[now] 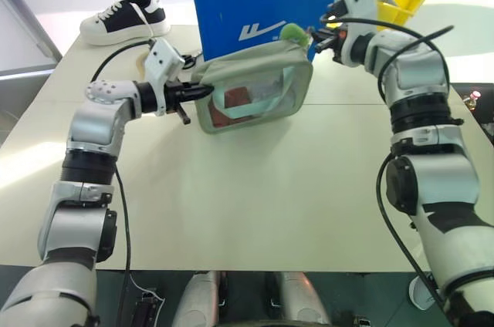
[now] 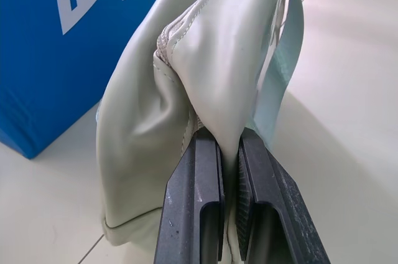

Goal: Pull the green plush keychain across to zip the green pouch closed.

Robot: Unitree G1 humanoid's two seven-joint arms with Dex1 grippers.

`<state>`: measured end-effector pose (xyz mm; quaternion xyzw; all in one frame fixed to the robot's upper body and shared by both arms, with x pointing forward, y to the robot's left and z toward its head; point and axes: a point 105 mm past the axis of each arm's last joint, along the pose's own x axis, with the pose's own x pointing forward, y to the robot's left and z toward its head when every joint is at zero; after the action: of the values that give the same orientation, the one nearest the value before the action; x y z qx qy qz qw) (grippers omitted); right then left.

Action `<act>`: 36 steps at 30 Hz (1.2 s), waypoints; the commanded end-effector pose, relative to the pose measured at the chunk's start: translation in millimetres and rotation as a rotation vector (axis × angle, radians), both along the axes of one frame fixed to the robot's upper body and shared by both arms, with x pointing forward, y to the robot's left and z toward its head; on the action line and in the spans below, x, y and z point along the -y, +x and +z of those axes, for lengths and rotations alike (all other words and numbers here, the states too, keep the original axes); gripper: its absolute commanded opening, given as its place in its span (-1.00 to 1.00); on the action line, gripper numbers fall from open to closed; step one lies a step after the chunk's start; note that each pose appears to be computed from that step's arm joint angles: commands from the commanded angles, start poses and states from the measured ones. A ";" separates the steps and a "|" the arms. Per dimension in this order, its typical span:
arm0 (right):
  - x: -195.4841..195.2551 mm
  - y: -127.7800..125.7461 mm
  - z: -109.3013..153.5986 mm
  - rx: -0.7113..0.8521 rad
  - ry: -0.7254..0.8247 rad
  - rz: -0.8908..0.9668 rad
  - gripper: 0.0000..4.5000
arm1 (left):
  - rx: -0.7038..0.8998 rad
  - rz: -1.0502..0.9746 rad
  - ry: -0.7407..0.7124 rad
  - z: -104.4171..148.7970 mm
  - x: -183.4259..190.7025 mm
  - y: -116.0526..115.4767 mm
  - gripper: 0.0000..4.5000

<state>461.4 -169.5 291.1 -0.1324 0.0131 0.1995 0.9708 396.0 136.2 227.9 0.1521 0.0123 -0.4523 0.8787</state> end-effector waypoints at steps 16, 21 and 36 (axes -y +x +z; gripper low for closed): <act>38.2 -40.6 -11.2 -0.011 0.169 -0.210 -0.98 | 0.031 0.029 0.013 7.8 -15.2 -3.8 -1.00; 28.9 -37.4 -38.9 0.062 -0.108 -0.075 -0.98 | 0.030 0.023 0.013 8.1 -13.2 -2.7 -1.00; -0.5 -4.4 -64.7 0.119 -0.464 0.236 0.99 | 0.025 0.004 0.019 7.9 -10.8 -3.6 -1.00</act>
<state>457.6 -180.1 222.9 -0.3422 -0.0013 0.2716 0.8995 393.6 150.0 223.0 0.1555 0.0256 -0.4448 0.8816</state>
